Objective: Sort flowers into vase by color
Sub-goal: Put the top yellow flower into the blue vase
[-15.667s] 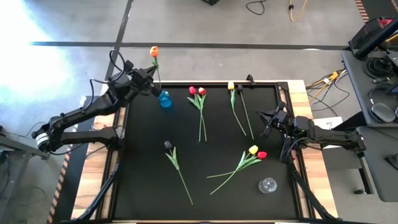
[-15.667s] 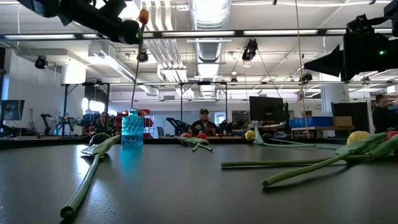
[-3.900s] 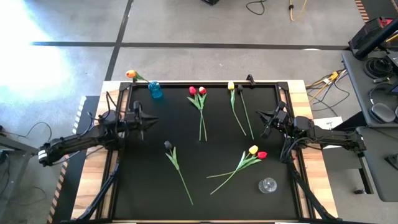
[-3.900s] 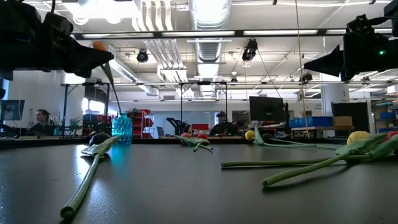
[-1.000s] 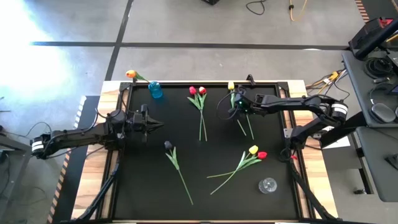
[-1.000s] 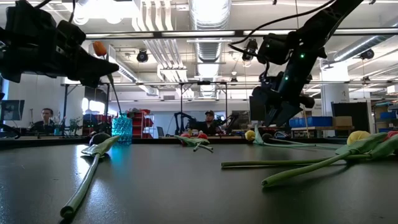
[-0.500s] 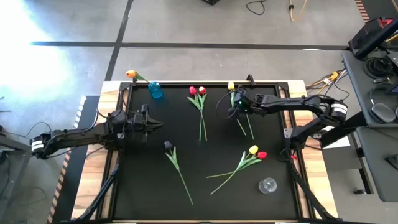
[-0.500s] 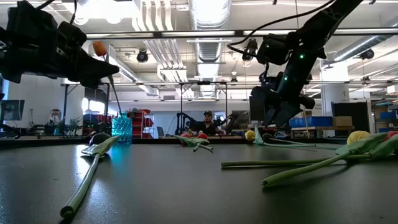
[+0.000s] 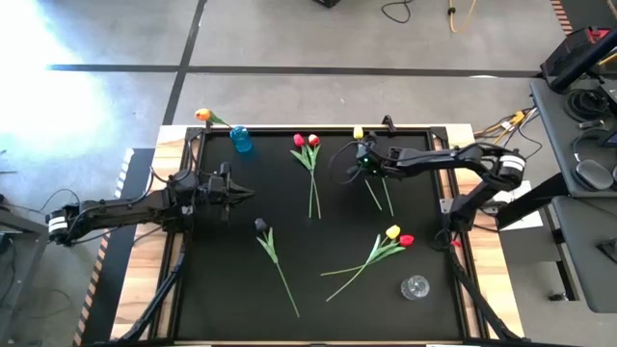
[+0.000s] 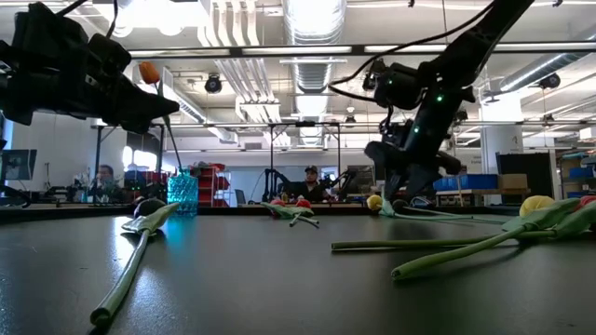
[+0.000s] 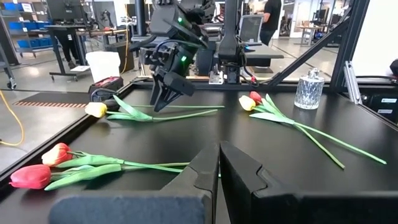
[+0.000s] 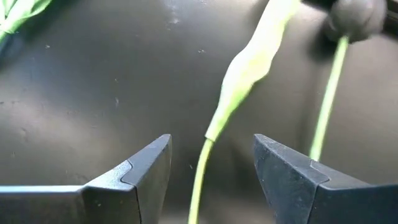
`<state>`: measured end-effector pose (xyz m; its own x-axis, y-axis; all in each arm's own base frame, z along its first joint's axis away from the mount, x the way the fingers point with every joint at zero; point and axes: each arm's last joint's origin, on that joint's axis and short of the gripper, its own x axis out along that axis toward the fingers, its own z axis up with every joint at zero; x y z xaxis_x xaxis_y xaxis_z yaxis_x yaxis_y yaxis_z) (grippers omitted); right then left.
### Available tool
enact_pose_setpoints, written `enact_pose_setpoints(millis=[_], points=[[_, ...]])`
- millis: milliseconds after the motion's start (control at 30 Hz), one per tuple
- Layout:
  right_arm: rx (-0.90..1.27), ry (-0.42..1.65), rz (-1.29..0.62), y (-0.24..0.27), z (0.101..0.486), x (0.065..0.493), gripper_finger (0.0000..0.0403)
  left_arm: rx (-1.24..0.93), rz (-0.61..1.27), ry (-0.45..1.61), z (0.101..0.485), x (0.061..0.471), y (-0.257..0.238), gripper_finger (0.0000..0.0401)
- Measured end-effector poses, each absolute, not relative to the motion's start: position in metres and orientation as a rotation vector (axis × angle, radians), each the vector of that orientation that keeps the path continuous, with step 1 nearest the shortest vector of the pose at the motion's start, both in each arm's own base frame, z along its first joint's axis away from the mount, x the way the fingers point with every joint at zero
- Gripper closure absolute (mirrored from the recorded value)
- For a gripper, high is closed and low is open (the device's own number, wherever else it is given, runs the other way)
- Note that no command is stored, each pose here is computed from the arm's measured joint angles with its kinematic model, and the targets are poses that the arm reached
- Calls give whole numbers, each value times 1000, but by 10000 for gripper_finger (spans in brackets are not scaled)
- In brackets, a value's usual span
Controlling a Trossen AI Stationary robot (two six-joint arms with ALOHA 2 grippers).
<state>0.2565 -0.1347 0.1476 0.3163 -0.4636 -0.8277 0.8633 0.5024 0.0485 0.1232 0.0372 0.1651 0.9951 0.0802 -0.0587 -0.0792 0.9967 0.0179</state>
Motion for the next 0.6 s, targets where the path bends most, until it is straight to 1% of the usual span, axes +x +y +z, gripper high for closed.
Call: enact_pose_setpoints(millis=[100, 233, 367, 500, 600], points=[[540, 851, -939, -140, 143, 267, 186, 16, 80, 59, 165, 123, 37, 401], [490, 859, -1018, -151, 139, 282, 186, 15, 80, 60, 165, 123, 37, 401], [485, 920, -1067, -168, 136, 293, 193, 15, 80, 61, 165, 123, 37, 401], [504, 1008, -1104, -185, 127, 298, 209, 14, 80, 67, 164, 123, 37, 401], [518, 1049, -1103, -194, 123, 303, 230, 13, 80, 68, 164, 123, 37, 401]])
